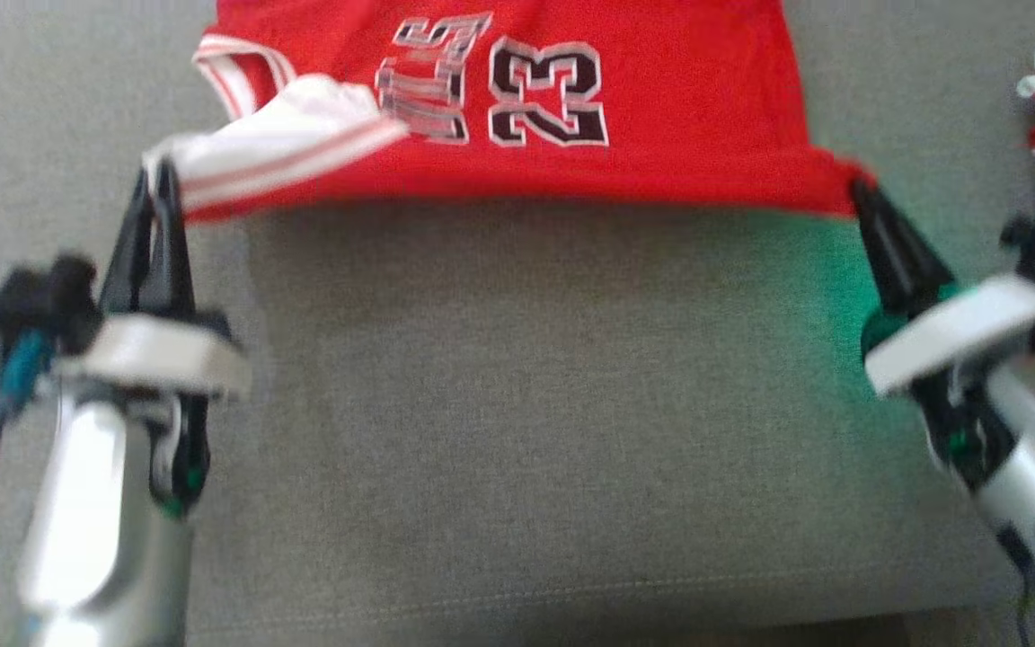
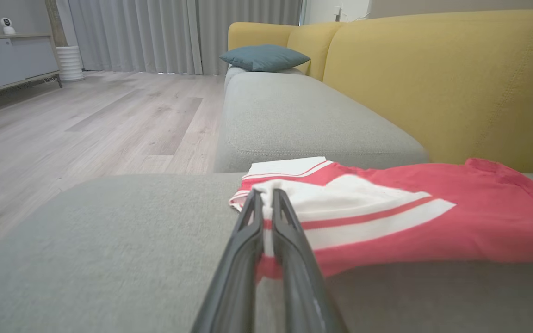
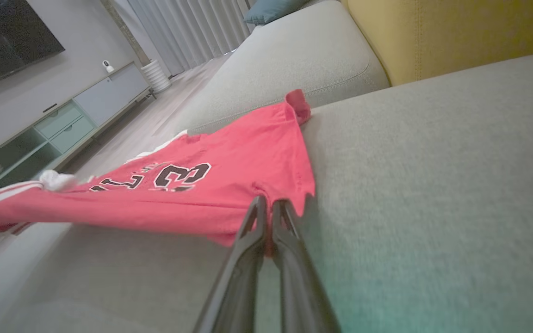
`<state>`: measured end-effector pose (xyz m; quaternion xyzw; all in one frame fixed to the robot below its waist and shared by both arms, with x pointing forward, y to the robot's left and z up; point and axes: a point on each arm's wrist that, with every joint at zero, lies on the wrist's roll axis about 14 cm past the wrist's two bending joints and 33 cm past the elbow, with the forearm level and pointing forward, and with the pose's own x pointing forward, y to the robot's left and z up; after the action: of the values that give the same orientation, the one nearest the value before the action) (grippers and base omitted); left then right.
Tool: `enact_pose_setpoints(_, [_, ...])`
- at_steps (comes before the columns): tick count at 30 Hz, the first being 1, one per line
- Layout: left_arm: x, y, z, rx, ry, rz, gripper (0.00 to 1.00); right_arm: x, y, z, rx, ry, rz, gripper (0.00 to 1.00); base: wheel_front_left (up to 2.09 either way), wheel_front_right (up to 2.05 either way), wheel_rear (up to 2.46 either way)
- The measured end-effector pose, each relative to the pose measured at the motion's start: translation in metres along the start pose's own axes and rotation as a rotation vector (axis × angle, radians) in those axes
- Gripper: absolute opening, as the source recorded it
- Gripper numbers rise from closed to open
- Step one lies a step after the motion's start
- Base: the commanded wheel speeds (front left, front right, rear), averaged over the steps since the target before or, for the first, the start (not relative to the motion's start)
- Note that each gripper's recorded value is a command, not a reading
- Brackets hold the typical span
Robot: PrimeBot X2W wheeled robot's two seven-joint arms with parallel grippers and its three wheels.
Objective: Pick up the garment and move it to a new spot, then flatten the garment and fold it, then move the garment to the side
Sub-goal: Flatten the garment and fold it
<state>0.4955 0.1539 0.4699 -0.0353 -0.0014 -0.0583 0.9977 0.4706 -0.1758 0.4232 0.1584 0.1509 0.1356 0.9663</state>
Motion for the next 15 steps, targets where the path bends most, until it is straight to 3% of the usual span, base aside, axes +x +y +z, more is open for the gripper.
enact_pose_setpoints(15, [-0.128, 0.008, -0.017, -0.02, 0.091, 0.101, 0.0, -0.111, 0.001, -0.055, 0.071, 0.085, -0.1, 0.0, 0.0, 0.0, 0.0])
